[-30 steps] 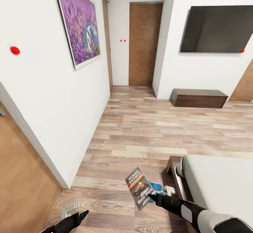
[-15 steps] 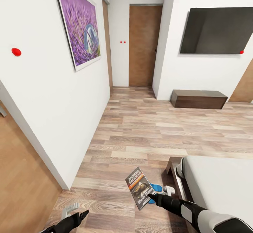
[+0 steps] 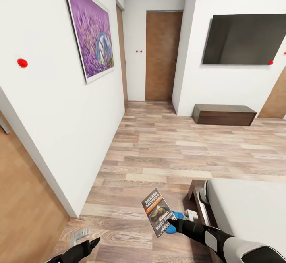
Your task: In the bedroom, move the book from the bed onto either nightstand, and place the two sandals side by side next to the bed.
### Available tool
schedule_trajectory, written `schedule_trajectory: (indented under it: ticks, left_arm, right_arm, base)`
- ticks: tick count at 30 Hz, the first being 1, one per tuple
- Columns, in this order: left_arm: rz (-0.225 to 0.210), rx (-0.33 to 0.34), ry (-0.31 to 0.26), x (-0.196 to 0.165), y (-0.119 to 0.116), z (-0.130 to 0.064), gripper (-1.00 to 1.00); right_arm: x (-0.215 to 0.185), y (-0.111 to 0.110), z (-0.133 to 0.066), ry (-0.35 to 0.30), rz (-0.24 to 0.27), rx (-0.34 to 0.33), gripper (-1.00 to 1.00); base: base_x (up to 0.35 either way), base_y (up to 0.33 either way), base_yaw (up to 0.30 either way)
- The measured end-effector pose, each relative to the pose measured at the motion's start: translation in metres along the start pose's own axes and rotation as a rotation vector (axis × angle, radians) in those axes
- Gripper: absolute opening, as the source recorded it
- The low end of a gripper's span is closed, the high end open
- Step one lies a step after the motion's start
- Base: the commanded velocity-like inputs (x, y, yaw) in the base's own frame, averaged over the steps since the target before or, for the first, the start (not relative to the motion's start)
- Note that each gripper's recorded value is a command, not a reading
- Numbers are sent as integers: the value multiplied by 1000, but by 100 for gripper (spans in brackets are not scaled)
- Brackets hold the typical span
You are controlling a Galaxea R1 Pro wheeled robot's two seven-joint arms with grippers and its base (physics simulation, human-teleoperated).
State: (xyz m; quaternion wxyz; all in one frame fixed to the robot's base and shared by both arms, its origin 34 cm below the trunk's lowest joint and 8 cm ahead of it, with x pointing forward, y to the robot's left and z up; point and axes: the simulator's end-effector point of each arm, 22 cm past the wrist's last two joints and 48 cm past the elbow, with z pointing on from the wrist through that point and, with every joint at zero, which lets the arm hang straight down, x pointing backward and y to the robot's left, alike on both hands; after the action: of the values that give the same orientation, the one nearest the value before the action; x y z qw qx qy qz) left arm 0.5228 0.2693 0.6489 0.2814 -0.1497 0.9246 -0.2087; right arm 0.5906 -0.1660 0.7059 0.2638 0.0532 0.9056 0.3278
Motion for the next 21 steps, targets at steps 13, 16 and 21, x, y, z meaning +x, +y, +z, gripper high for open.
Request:
schedule_trajectory:
  ticks: [13,16,21]
  left_arm:
    - [6,8,-18,-9,-5,-3,100]
    - [8,10,-22,-11,-6,-3,100]
    - [10,13,-29,-14,-8,-4,100]
  right_arm:
    - [-9,6,-4,-17,-11,-6,-100]
    - [-10,7,-5,-20,-14,-7,-100]
    - [-14,9,-6,-27,-19,-9,-100]
  base:
    - [0,0,0]
    - [0,0,0]
    - [0,0,0]
